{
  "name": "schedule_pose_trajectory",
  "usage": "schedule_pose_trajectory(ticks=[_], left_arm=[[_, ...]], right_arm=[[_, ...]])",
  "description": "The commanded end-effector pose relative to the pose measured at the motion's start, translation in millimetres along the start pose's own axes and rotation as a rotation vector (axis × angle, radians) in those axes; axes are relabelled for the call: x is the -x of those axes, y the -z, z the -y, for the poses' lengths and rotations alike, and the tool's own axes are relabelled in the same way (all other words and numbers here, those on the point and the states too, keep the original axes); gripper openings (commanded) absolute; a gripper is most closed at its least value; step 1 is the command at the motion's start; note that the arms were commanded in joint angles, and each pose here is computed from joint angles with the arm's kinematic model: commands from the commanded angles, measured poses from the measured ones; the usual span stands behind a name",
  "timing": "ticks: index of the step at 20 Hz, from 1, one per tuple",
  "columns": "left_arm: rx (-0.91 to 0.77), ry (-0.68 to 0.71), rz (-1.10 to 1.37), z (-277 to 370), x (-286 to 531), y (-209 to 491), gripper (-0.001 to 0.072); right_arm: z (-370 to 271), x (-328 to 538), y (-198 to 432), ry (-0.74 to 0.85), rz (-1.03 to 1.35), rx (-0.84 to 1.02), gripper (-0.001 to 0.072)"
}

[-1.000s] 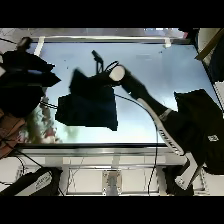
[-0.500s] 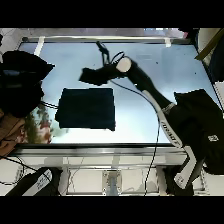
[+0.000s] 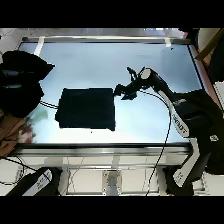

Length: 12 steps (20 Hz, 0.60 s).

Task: Fold the clothes and pants, and hang the long-sleeved shirts on hangers.

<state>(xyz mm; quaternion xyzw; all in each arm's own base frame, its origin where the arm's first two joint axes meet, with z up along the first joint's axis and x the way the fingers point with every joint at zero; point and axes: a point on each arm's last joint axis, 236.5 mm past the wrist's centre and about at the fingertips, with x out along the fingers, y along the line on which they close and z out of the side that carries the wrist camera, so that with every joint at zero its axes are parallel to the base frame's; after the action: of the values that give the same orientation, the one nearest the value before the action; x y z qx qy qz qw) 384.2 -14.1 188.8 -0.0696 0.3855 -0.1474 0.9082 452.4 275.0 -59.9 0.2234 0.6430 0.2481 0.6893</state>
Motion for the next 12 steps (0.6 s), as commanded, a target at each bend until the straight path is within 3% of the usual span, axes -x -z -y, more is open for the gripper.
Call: schedule_pose_trajectory(ticks=[1,6,9,10,11,12], left_arm=[[0.024,-0.001,0.002,0,1,0,0.0034],[0.031,-0.001,0.002,0,1,0,0.0033],[0.031,-0.001,0.002,0,1,0,0.0034],[0.031,-0.001,0.001,0,1,0,0.0034],[0.031,-0.001,0.001,0,1,0,0.0033],[0.031,-0.001,0.001,0,1,0,0.0034]], right_arm=[[0,-29,4,-0.119,-0.021,-0.078,0.0682],[-29,-70,38,-0.163,-0.116,-0.035,0.0675],[-85,-79,61,-0.31,-0.149,0.053,0.0638],[-103,-79,62,-0.365,-0.14,0.079,0.0555],[-117,-77,62,-0.403,-0.126,0.11,0.0408],[-124,-72,57,-0.417,-0.112,0.127,0.0182]])
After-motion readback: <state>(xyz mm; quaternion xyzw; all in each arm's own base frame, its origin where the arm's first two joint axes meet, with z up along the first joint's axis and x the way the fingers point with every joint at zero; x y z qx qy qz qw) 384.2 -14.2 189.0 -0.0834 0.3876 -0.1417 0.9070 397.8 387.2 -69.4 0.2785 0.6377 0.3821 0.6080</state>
